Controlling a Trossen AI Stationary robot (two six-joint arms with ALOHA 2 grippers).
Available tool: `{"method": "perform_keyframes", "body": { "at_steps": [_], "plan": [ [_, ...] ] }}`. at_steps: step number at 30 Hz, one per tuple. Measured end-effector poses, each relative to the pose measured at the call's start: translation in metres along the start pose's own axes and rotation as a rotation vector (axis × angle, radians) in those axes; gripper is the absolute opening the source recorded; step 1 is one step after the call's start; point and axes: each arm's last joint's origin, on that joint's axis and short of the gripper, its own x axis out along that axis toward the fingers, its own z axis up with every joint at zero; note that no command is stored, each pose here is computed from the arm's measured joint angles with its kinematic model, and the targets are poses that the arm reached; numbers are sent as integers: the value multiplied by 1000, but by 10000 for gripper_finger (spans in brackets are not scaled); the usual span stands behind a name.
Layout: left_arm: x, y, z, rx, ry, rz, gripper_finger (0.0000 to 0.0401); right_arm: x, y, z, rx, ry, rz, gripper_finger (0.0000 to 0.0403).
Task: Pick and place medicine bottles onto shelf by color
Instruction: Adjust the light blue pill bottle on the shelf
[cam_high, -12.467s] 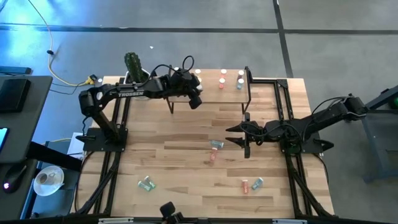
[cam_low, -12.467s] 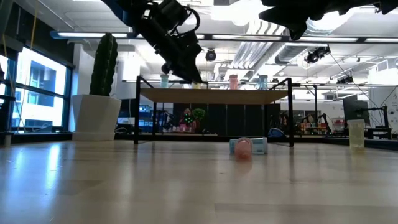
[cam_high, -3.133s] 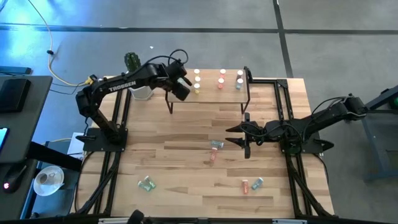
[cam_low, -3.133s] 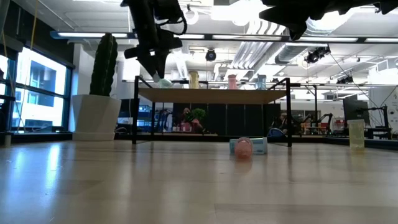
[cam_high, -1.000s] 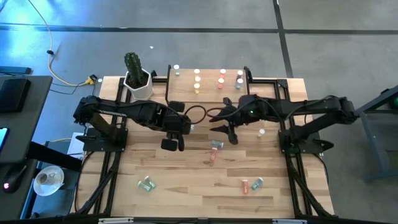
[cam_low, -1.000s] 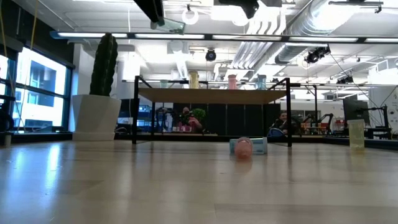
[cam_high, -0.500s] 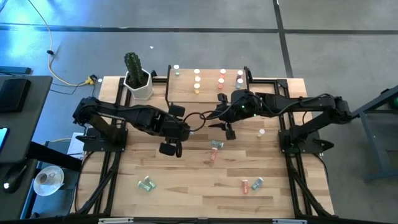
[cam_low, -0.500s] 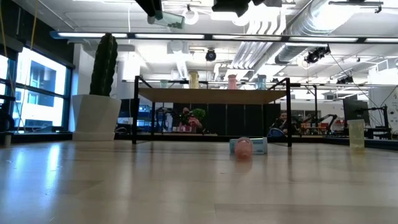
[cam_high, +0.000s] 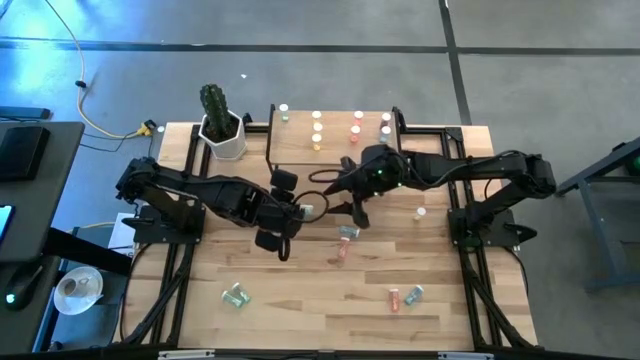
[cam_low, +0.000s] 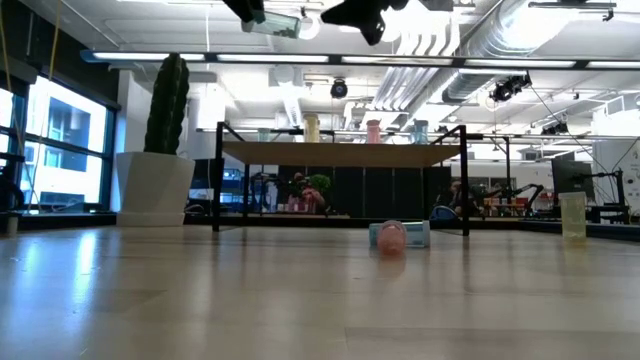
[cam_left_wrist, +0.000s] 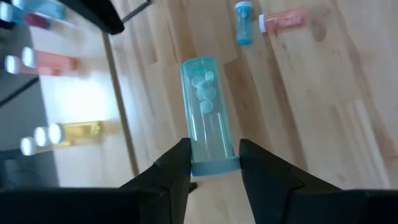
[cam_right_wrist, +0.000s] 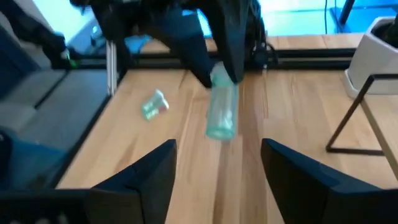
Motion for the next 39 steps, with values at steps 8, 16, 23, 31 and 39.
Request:
{"method": "perform_keyframes", "body": {
  "at_steps": [8,16,23,31,39],
  "plan": [
    [-5,-6,6,116,-38,81,122,1,-9,5,188,-56,99,229],
    [-13,-14,13,316,-63,219,122,4,-13,3,278,-46,112,229],
    [-19,-17,18,438,-58,347,122,3,-11,6,343,-53,199,229],
    [-20,-16,22,555,-51,382,122,2,-11,9,389,-75,220,228],
    [-21,-15,24,599,-60,404,122,2,-10,10,384,-80,240,217]
  ]
}}
